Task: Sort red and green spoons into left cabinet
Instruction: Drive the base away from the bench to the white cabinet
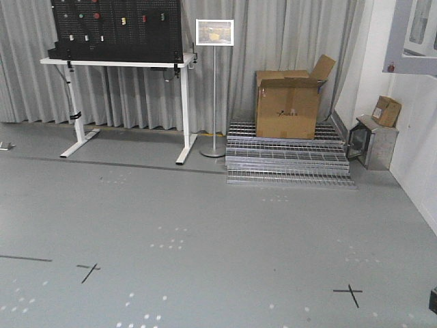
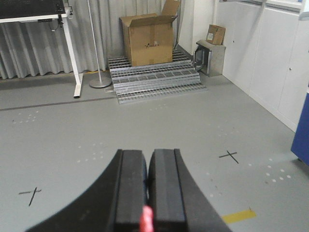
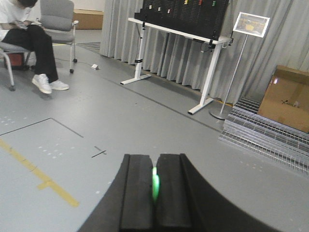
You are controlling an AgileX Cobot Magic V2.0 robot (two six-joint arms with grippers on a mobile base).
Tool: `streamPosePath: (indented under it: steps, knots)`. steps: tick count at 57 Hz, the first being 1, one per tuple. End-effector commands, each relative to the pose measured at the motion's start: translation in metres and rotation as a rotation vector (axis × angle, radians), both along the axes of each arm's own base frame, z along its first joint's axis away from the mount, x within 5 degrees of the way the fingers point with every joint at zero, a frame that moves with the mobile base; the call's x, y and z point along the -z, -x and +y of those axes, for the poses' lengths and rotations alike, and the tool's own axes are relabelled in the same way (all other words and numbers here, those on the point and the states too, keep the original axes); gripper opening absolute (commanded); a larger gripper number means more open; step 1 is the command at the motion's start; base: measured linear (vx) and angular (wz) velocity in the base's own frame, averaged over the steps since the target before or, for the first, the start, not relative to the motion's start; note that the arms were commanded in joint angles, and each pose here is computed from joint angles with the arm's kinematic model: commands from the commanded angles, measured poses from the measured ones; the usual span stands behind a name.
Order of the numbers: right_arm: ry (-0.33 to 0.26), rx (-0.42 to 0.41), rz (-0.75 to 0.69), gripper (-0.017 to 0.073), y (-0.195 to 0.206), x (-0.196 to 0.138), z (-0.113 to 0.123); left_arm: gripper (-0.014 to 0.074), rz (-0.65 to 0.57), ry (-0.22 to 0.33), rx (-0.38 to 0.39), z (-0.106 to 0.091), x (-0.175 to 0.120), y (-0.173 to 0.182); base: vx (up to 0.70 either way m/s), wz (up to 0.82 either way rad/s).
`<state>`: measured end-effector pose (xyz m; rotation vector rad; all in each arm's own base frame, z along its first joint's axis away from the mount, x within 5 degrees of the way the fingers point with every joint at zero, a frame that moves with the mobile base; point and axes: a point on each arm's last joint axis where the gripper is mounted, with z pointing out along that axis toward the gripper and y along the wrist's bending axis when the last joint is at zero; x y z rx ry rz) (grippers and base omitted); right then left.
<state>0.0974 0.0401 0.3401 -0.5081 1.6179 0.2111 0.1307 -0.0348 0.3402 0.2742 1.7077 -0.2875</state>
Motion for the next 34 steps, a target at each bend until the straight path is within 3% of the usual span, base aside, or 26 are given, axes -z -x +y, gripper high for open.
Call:
streamPosePath:
  steps: [1, 34]
  knots:
    - [-0.04, 0.035, -0.048, -0.0003, -0.0008, -0.0124, -0.0027, -0.0001, -0.052, 0.041, -0.041, 0.0031, -0.0128, -0.0005, 0.69, -0.11]
    - [-0.041, 0.025, -0.041, -0.0003, -0.0004, -0.0119, -0.0019, -0.0001, -0.049, 0.04, -0.042, 0.0031, -0.0124, -0.0013, 0.67, -0.08]
